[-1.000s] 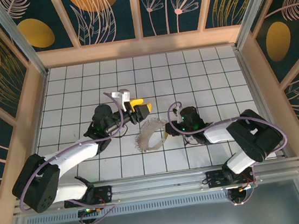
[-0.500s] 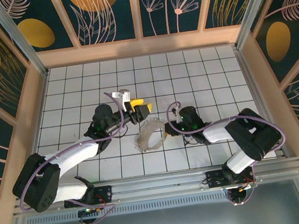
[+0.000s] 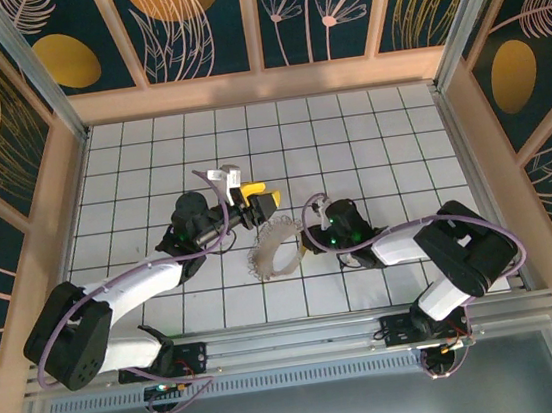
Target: Put the keys on the keyring
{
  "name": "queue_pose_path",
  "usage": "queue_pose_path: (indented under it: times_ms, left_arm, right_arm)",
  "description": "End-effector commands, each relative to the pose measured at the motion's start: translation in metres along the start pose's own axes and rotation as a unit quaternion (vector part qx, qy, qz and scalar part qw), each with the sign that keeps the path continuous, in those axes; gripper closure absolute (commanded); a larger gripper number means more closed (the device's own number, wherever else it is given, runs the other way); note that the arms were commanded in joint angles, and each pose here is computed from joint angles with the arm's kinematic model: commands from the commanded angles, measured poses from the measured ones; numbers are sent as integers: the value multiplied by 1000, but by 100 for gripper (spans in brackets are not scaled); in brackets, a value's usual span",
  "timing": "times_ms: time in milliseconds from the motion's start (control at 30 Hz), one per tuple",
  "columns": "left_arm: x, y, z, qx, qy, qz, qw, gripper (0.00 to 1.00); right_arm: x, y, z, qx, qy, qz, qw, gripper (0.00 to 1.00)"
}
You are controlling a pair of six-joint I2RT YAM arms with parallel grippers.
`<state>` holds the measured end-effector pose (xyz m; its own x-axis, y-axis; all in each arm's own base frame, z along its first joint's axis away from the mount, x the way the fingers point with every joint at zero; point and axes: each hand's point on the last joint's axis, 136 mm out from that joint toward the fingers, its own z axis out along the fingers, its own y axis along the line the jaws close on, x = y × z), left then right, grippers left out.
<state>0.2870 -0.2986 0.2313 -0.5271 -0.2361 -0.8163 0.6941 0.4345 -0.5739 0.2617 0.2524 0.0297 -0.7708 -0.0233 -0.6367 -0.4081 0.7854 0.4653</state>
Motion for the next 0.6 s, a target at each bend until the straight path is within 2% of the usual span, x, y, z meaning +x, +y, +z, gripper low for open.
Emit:
queue_pose_path:
  times_ms: [0, 567]
  left_arm:
    - [-10, -11, 3, 25, -14, 11, 1000, 31]
    - [-8, -8, 6, 23, -11, 10, 1000, 31]
  right_arm:
    - [-11, -2, 5, 17, -17, -24, 999, 79]
    - [-17, 7, 10, 0, -23, -31, 999, 80]
